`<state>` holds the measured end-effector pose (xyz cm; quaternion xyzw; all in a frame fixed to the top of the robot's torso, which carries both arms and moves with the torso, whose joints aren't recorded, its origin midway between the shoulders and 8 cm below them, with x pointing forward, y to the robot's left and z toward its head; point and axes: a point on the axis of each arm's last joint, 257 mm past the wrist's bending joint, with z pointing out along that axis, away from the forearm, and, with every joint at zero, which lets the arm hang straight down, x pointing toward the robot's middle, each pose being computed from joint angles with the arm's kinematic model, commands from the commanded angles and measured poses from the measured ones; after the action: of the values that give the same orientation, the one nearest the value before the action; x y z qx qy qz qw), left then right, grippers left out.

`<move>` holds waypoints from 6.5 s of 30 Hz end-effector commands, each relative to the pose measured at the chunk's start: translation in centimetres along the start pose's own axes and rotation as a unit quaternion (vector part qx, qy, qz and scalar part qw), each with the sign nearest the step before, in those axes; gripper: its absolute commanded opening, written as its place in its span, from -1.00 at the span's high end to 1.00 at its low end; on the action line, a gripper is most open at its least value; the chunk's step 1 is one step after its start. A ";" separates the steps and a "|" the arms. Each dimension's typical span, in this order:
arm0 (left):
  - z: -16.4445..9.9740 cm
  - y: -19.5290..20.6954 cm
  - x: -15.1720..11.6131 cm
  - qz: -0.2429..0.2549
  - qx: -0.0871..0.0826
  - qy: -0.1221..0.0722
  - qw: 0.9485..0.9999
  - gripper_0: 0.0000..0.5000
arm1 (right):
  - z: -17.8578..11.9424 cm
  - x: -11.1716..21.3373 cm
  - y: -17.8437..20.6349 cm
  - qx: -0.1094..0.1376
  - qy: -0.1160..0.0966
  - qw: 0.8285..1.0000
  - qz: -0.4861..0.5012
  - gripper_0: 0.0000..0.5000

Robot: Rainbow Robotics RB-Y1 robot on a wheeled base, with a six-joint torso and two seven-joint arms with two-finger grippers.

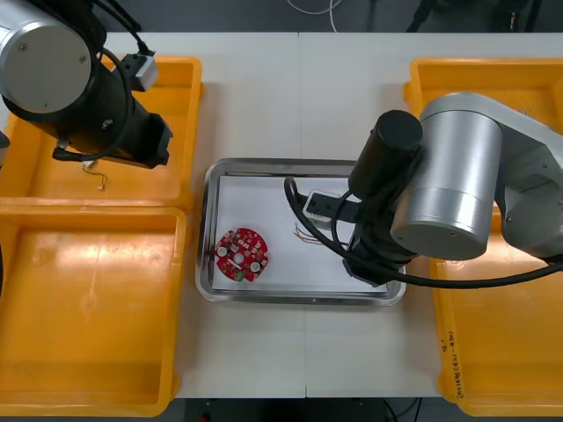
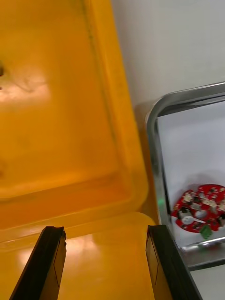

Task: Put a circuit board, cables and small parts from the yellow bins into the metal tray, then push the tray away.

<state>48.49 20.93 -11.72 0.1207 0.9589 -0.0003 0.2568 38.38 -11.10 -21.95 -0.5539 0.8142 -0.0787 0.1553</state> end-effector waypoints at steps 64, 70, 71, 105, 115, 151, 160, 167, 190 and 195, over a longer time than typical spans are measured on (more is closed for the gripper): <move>5.5 17.2 -5.7 0.002 -0.080 -0.015 0.997 -1.00 | 7.6 -1.9 0.4 0.033 -0.020 0.995 -0.093 -0.48; 7.4 17.5 -5.6 -0.010 -0.069 -0.022 0.997 -1.00 | 7.5 -2.4 -0.3 0.046 -0.028 0.994 -0.093 -1.00; 7.8 17.6 -5.4 -0.013 -0.067 -0.021 0.997 -1.00 | 7.4 -2.4 -0.5 0.049 -0.028 0.994 -0.092 -1.00; 13.2 17.2 -1.7 -0.013 -0.054 -0.007 0.998 -1.00 | -2.7 -2.0 -6.8 -0.001 -0.038 0.999 0.028 -1.00; 13.9 17.8 -0.7 -0.011 -0.060 -0.006 0.998 -1.00 | -6.8 -1.4 -11.0 0.031 -0.055 0.994 0.091 -1.00; 9.5 18.3 -0.4 -0.006 -0.057 0.010 0.998 1.00 | -12.0 12.3 -26.9 0.093 -0.065 0.861 0.496 -1.00; 5.4 17.2 -0.2 0.017 -0.071 0.032 0.997 1.00 | -11.5 15.5 -28.6 0.104 -0.030 0.833 0.542 -1.00; 2.2 15.1 0.3 0.037 -0.080 0.049 0.995 1.00 | -11.0 16.8 -30.1 0.089 -0.030 0.812 0.576 -1.00; 1.3 -2.5 -2.9 0.061 -0.039 -0.033 0.997 1.00 | -9.0 20.8 -35.3 0.094 -0.066 0.764 0.635 -1.00; 2.2 -6.6 -2.3 0.061 -0.030 -0.025 0.997 1.00 | -8.3 22.1 -36.3 0.113 -0.069 0.762 0.634 -1.00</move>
<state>50.85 17.13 -12.96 0.1834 0.9423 0.0561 0.2744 58.88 -42.80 -11.83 0.0987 0.9658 -0.0014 0.2398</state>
